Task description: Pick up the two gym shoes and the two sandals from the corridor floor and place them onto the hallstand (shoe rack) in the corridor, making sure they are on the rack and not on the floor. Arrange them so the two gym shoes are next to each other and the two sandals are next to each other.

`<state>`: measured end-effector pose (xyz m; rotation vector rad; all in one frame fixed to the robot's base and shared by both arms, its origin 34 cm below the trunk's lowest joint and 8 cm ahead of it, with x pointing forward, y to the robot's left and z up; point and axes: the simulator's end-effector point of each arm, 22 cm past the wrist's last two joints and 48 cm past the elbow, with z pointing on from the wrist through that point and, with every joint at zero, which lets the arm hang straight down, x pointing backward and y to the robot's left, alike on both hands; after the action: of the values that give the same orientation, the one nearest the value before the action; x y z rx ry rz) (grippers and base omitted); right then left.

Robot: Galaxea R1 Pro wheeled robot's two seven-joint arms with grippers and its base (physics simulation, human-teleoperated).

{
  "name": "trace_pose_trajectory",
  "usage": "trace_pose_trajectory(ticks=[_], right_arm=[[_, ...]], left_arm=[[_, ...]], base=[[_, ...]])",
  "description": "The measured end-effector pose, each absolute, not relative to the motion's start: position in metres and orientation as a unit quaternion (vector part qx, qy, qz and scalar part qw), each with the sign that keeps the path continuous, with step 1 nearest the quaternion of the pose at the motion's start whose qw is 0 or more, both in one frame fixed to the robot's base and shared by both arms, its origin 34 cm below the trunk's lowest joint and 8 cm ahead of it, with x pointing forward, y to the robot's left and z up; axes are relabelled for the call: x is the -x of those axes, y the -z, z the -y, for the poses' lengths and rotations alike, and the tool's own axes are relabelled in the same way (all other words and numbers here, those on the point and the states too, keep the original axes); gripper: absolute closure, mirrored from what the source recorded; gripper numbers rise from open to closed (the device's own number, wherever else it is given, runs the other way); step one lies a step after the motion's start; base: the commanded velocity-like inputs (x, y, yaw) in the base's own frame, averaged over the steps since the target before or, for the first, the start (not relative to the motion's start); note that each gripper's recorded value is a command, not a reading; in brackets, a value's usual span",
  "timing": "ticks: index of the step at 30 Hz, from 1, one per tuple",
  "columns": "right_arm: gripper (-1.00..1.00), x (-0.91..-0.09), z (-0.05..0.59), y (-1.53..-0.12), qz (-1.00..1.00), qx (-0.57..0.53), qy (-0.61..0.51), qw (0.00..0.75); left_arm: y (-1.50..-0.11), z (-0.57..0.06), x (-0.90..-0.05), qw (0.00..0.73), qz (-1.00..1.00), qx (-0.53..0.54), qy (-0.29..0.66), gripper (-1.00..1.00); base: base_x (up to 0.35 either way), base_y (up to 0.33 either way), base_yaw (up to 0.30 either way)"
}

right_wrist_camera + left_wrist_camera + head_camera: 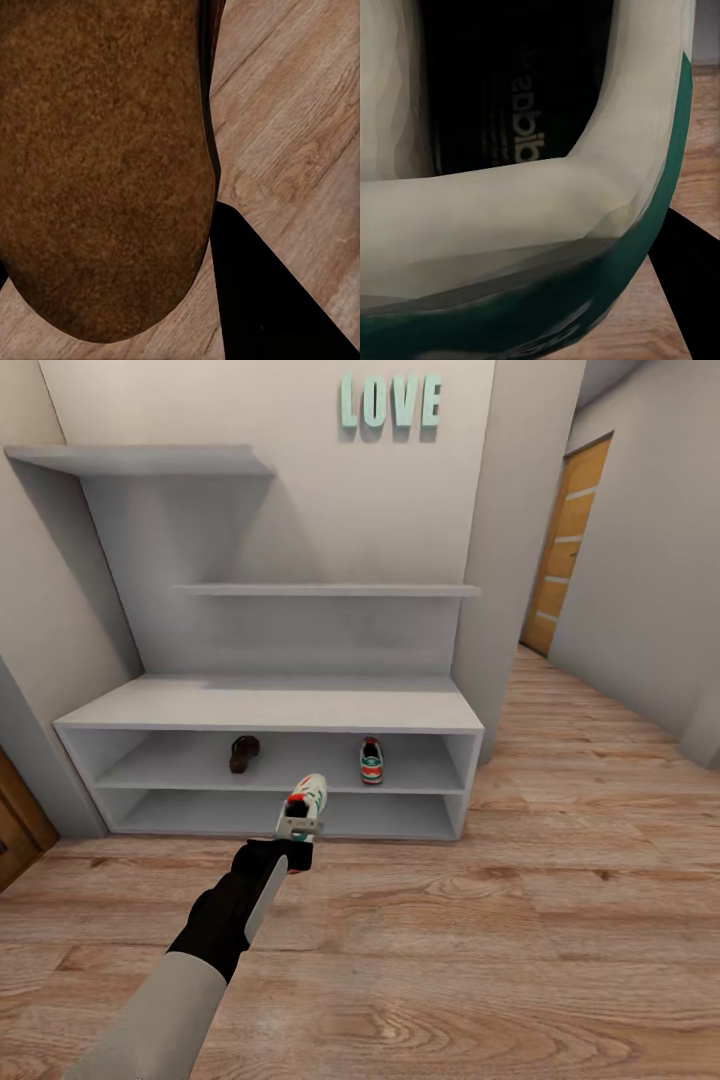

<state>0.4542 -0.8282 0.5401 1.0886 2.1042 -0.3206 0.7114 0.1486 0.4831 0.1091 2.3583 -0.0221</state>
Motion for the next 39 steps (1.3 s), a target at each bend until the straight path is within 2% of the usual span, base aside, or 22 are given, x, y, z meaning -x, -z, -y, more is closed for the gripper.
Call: trace_pose_trajectory(ticks=[8,24,32,39], right_arm=[[1.00,-0.454,0.828,-0.540,-0.819,-0.424,0.125,0.367],[1.00,-0.454,0.828,-0.540,-0.819,-0.423,0.125,0.366],[1.00,-0.454,0.828,-0.540,-0.819,-0.424,0.125,0.367],[1.00,-0.454,0.828,-0.540,-0.819,-0.424,0.125,0.367]], left_arm=[[-0.474,-0.150,-0.708,0.371,-0.928,-0.044,0.006,1.00],[-0.440,-0.150,-0.695,0.344,-0.938,-0.048,0.001,1.00],[-0.440,-0.149,-0.695,0.344,-0.938,-0.049,0.001,1.00],[-0.441,-0.148,-0.695,0.344,-0.938,-0.049,0.001,1.00]], base=[[0.024,0.000,0.000],[0.310,0.000,0.000],[0.081,-0.006,0.000],[0.252,-0.146,0.000]])
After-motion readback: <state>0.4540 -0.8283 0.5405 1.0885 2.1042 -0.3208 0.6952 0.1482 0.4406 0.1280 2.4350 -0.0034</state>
